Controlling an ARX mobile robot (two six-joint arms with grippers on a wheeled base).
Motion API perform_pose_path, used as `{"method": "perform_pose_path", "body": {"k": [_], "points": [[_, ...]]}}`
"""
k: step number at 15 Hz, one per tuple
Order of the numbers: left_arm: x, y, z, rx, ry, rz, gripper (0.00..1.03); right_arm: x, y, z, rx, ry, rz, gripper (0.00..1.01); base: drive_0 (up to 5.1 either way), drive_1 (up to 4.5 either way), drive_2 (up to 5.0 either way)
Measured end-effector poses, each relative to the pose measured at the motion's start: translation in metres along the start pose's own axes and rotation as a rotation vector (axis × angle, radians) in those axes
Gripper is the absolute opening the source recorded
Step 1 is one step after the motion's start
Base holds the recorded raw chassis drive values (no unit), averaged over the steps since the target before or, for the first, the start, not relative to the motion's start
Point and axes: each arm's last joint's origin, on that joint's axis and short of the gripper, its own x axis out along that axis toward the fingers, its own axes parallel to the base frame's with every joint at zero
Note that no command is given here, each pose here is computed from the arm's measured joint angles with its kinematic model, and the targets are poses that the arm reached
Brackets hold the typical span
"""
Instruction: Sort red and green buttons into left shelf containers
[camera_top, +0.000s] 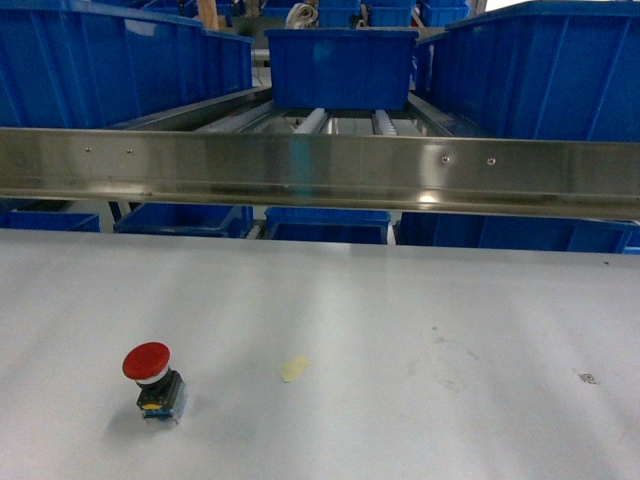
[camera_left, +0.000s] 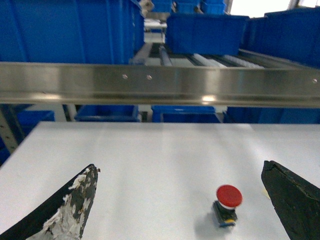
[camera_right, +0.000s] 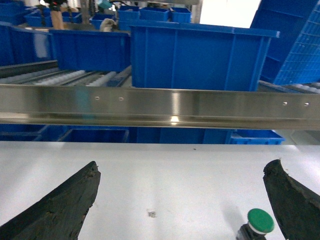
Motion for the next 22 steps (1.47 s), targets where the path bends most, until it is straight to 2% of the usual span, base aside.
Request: {"method": "perform_pose_path", "body": {"k": [1, 2, 4, 6, 8, 11, 12, 13, 16, 19, 22], "points": [[0.009, -0.001, 0.0, -0.021, 0.039, -0.047, 0.98, 0.01, -0.003, -0.002, -0.001, -0.002, -0.038, 0.98, 0.0, 0.0, 0.0], [0.017, -0.004, 0.005, -0.024, 0.049, -0.1, 0.98, 0.019, -0.007, -0.005, -0.01, 0.002, -0.071, 0.98, 0.0, 0.0, 0.0], [0.024, -0.012, 0.009, -0.018, 0.048, -0.166, 0.98, 0.034, -0.014, -0.008, -0.013, 0.0, -0.125, 0.98, 0.0, 0.0, 0.0], [0.033, -0.017, 0.007, -0.029, 0.063, -0.221, 0.98, 0.05, -0.023, -0.008, -0.012, -0.005, -0.172, 0.98, 0.0, 0.0, 0.0], [0.054, -0.016, -0.001, -0.057, 0.142, -0.215, 0.98, 0.074, -0.036, -0.016, -0.01, 0.006, -0.228, 0.98, 0.0, 0.0, 0.0], [0.073, -0.023, -0.005, -0.051, 0.174, -0.247, 0.98, 0.093, -0.046, -0.033, 0.001, 0.095, -0.263, 0.98, 0.0, 0.0, 0.0], [0.075, -0.023, -0.008, -0.055, 0.194, -0.25, 0.98, 0.096, -0.048, -0.041, -0.002, 0.16, -0.286, 0.98, 0.0, 0.0, 0.0], [0.075, -0.023, -0.008, -0.055, 0.198, -0.246, 0.98, 0.095, -0.048, -0.044, -0.003, 0.179, -0.295, 0.98, 0.0, 0.0, 0.0], [0.075, -0.023, -0.007, -0.052, 0.19, -0.245, 0.98, 0.096, -0.048, -0.041, -0.002, 0.155, -0.292, 0.98, 0.0, 0.0, 0.0], [0.075, -0.023, -0.007, -0.051, 0.19, -0.245, 0.98, 0.099, -0.05, -0.046, 0.002, 0.137, -0.306, 0.98, 0.0, 0.0, 0.0], [0.075, -0.023, -0.007, -0.051, 0.19, -0.245, 0.98, 0.116, -0.056, -0.075, 0.0, 0.248, -0.344, 0.98, 0.0, 0.0, 0.0]]}}
